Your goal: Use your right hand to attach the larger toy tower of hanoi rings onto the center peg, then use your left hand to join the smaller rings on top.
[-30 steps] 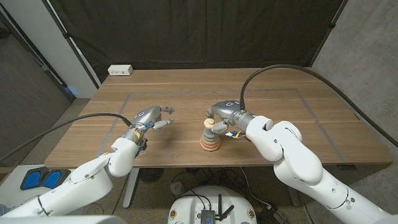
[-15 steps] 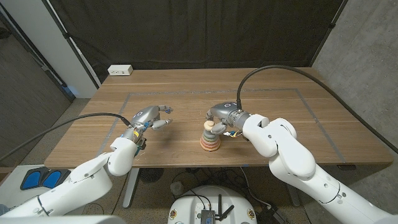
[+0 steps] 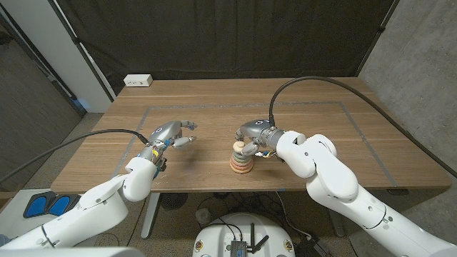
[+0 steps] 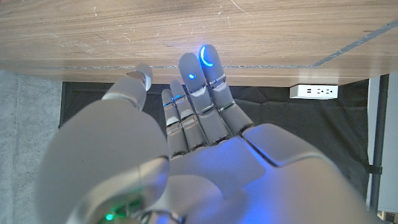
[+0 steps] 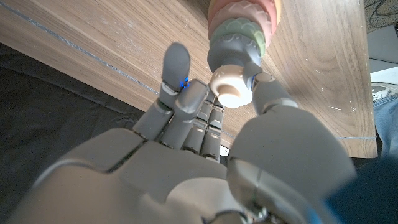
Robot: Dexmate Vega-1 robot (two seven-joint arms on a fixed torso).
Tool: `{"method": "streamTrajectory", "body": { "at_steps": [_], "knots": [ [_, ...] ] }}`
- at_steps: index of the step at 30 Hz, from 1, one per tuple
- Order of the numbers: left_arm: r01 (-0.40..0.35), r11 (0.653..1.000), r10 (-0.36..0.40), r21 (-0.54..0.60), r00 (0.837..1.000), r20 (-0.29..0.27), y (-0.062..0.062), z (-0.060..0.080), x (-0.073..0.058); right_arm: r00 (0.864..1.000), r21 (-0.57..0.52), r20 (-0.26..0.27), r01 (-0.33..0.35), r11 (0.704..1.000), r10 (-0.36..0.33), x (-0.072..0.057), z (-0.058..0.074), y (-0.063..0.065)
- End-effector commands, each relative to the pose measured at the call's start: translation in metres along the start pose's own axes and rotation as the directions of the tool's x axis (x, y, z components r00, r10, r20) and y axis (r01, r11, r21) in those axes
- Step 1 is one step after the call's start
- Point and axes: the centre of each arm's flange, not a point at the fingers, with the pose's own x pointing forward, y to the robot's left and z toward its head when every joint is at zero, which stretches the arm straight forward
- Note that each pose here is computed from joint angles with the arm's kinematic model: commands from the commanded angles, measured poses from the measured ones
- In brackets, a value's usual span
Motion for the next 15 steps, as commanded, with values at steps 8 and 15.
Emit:
{"method": "streamTrajectory", "body": {
  "at_steps": [8, 15],
  "knots": [
    [0.010, 1.000, -0.010, 0.006, 1.000, -0.015, 0.0004, -0.0036, -0.0038, 1.000, -0.011, 0.005, 0.012, 1.000, -0.012, 0.0011, 0.0010, 0.0091],
    [0.012, 1.000, -0.012, 0.007, 1.000, -0.014, 0.0006, -0.0042, -0.0025, 1.000, -0.021, -0.005, 0.016, 1.000, -0.016, 0.0010, 0.0011, 0.0086]
  ]
}}
